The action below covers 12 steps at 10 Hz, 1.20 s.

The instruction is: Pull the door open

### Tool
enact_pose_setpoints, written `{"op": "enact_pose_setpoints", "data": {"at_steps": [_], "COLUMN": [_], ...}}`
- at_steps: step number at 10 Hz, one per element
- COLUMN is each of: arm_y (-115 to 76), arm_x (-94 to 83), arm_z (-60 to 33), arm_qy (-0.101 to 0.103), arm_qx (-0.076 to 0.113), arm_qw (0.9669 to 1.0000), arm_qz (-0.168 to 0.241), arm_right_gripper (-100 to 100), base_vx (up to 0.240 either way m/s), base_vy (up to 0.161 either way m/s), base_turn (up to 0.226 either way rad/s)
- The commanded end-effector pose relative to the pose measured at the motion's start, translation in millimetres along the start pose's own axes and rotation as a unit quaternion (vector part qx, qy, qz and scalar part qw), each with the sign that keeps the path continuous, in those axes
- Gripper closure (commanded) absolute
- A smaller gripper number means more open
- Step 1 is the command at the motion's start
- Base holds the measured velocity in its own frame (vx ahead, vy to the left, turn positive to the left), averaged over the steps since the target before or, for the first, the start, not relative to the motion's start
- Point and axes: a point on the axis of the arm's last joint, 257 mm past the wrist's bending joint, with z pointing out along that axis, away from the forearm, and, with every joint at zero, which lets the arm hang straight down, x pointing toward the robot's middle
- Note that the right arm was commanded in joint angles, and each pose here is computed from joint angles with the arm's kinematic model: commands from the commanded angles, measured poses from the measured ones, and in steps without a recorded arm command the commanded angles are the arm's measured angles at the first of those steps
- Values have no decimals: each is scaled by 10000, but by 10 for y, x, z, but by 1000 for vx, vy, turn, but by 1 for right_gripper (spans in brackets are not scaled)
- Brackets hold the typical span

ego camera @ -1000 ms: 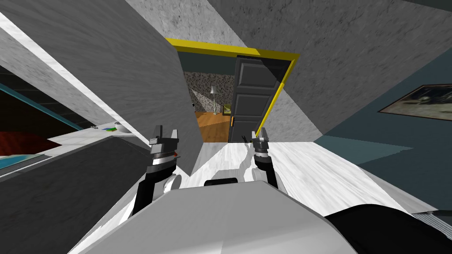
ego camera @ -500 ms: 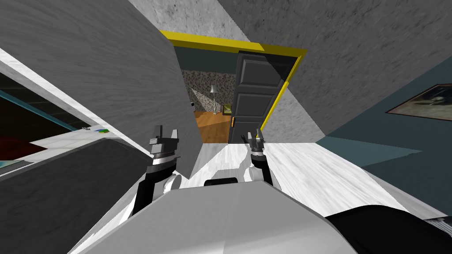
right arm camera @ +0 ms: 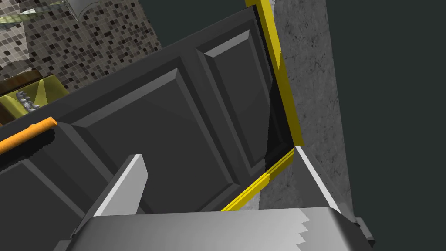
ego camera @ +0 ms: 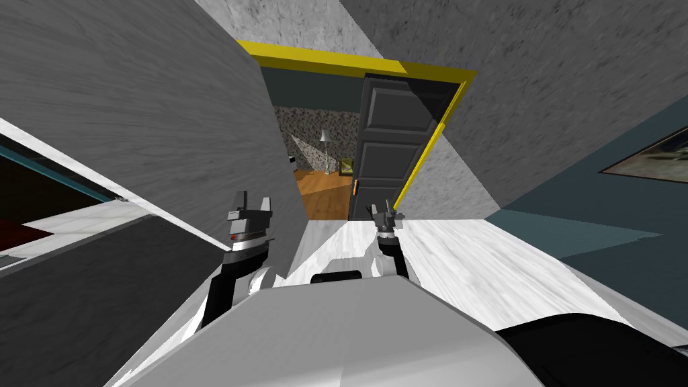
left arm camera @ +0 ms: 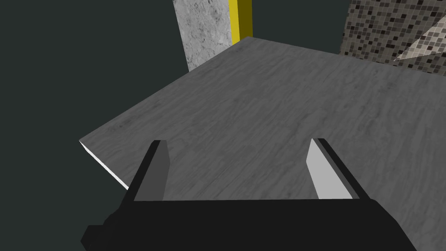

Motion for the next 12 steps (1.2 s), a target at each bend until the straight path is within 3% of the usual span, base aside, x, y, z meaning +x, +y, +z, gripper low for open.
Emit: {"op": "enact_pose_setpoints", "data": {"at_steps": [1,4,6,9,12], "arm_y": [-132,-394,-564,-821,-1129], "arm_x": [-5,-5,-5,-3,-28], "arm_z": [6,-27,-51,-92,-173], "arm_qy": [2,-13,-32,-79,-184], "arm_qx": [77,251,364,538,770], "arm_qw": [9995,9959,9916,9817,9679], "arm_qz": [292,865,1243,1825,2383], "arm_right_gripper": [-100,-100,-100,-100,-100], "base_vx": [90,103,99,95,103], "base_vy": [4,-10,7,-4,0], "base_turn": [0,6,4,6,4]}}
